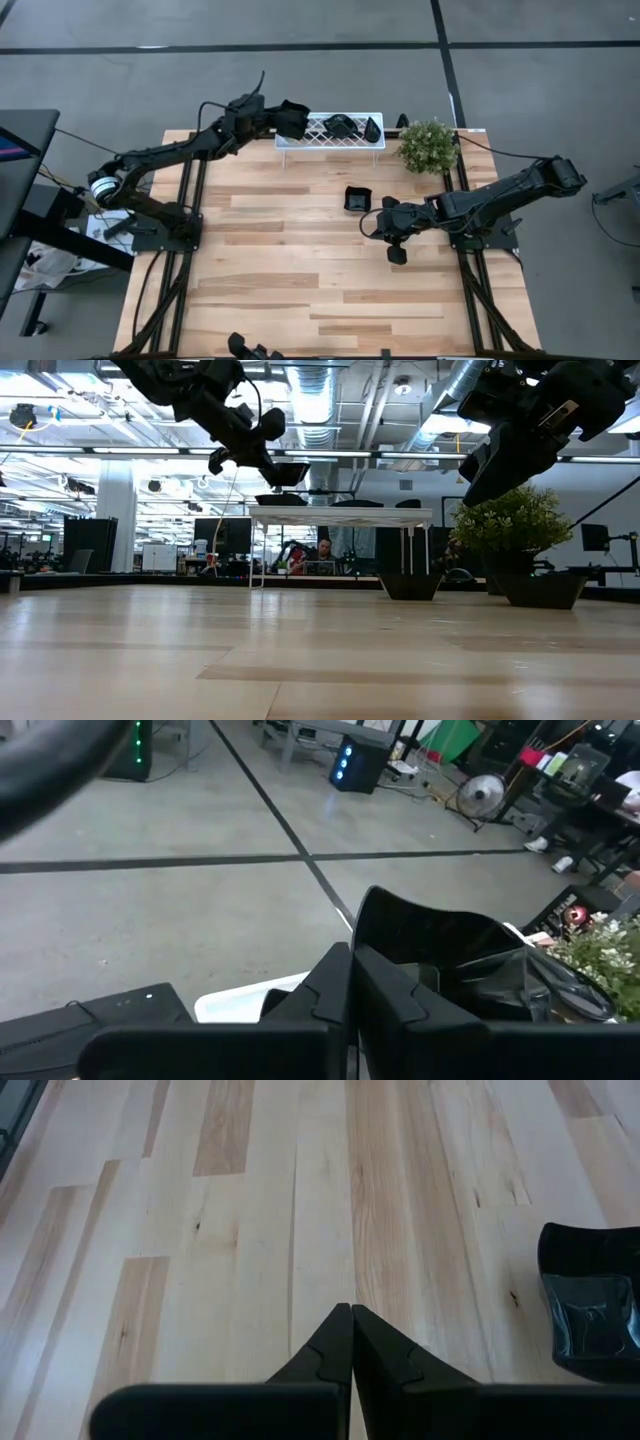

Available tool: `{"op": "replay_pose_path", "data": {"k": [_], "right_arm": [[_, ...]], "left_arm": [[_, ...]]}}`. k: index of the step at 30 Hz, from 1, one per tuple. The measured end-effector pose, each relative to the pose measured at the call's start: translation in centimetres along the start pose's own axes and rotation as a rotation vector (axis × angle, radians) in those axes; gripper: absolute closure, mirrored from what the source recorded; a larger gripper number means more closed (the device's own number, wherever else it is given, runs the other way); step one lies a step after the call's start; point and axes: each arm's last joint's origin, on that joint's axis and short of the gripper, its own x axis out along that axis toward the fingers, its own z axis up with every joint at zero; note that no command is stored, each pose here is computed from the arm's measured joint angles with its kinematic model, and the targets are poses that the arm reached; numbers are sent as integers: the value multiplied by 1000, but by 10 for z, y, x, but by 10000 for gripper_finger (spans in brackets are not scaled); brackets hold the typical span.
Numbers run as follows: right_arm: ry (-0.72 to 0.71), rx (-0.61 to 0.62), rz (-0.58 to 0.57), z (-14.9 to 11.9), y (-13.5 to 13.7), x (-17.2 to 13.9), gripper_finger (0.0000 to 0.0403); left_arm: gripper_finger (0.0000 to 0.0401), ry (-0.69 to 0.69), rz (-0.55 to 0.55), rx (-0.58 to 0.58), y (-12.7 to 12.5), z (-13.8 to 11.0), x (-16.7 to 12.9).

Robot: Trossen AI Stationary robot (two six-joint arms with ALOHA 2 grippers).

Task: Pick & Place Mini shaped plates
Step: Stack the distorted square plate on top of the distorted square plate on the shelf

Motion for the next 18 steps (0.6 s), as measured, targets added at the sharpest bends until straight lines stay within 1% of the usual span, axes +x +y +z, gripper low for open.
{"op": "replay_pose_path", "data": {"k": [5, 13, 18], "right_arm": [[0, 0, 0, 0, 0, 0, 403], [0, 0, 0, 0, 0, 0, 403], [0, 0, 0, 0, 0, 0, 403]], "left_arm": [[366, -4, 1, 0, -1, -3, 6], [322, 47, 32, 14, 4, -19, 23], [308, 29, 24, 7, 3, -15, 20]]}}
